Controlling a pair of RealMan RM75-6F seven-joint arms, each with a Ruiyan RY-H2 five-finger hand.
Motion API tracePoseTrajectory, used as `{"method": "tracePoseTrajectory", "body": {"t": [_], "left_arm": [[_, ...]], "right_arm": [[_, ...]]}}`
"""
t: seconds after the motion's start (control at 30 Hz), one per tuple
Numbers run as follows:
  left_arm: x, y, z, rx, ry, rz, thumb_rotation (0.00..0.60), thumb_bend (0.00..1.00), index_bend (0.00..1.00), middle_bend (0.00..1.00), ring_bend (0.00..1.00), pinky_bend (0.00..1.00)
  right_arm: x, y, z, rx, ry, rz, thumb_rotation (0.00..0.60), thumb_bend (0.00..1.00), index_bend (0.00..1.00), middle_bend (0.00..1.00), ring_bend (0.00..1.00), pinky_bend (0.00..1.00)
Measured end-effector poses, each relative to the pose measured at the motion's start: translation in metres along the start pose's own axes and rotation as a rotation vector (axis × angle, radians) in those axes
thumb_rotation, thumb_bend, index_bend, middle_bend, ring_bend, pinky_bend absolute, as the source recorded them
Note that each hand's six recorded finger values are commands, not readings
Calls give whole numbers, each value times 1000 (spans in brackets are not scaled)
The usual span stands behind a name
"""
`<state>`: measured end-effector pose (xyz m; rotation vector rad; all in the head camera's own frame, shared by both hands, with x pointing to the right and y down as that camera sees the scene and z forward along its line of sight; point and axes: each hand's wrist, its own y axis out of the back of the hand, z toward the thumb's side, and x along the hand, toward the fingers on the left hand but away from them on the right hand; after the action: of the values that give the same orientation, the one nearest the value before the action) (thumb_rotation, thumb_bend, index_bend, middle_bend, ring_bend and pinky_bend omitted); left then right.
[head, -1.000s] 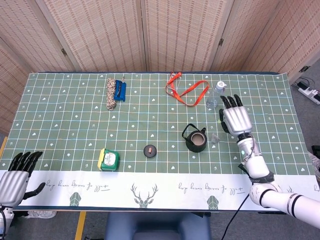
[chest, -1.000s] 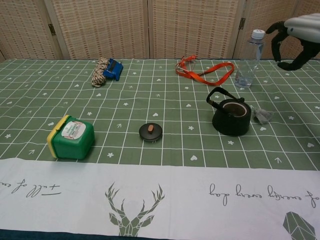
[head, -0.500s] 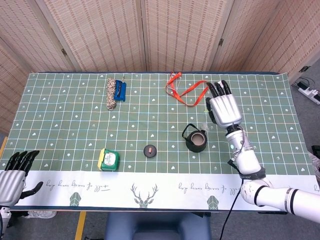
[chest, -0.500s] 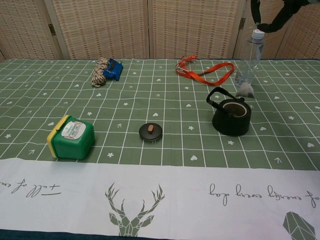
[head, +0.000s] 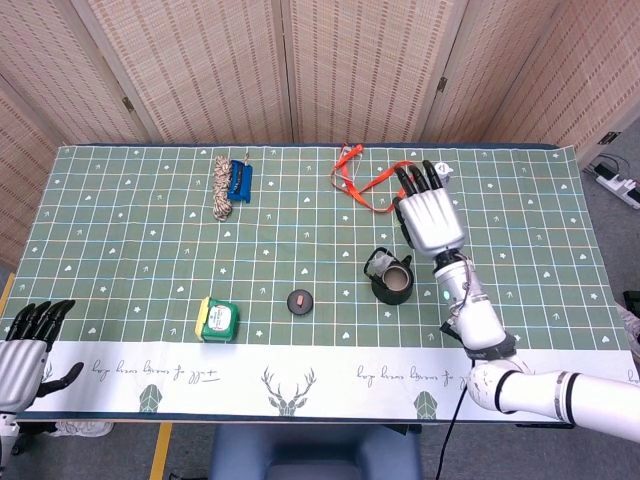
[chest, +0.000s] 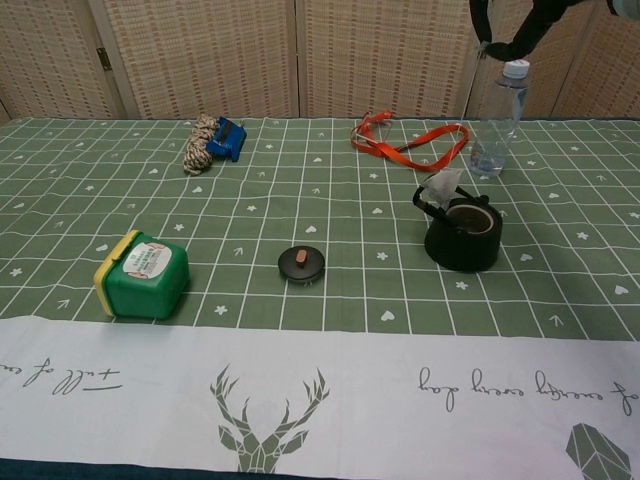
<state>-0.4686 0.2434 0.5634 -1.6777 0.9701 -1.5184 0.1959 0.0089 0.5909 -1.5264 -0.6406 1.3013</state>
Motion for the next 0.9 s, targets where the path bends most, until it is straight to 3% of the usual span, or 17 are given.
{"method": "tracePoseTrajectory", "body": {"t": [0.9], "left_arm": [[1,-2,1,18,3,-2,600,244,0,52,35,3]], "right_arm": [[22,-11,-7,56,9,12,600,445,614,117,93,0]]}}
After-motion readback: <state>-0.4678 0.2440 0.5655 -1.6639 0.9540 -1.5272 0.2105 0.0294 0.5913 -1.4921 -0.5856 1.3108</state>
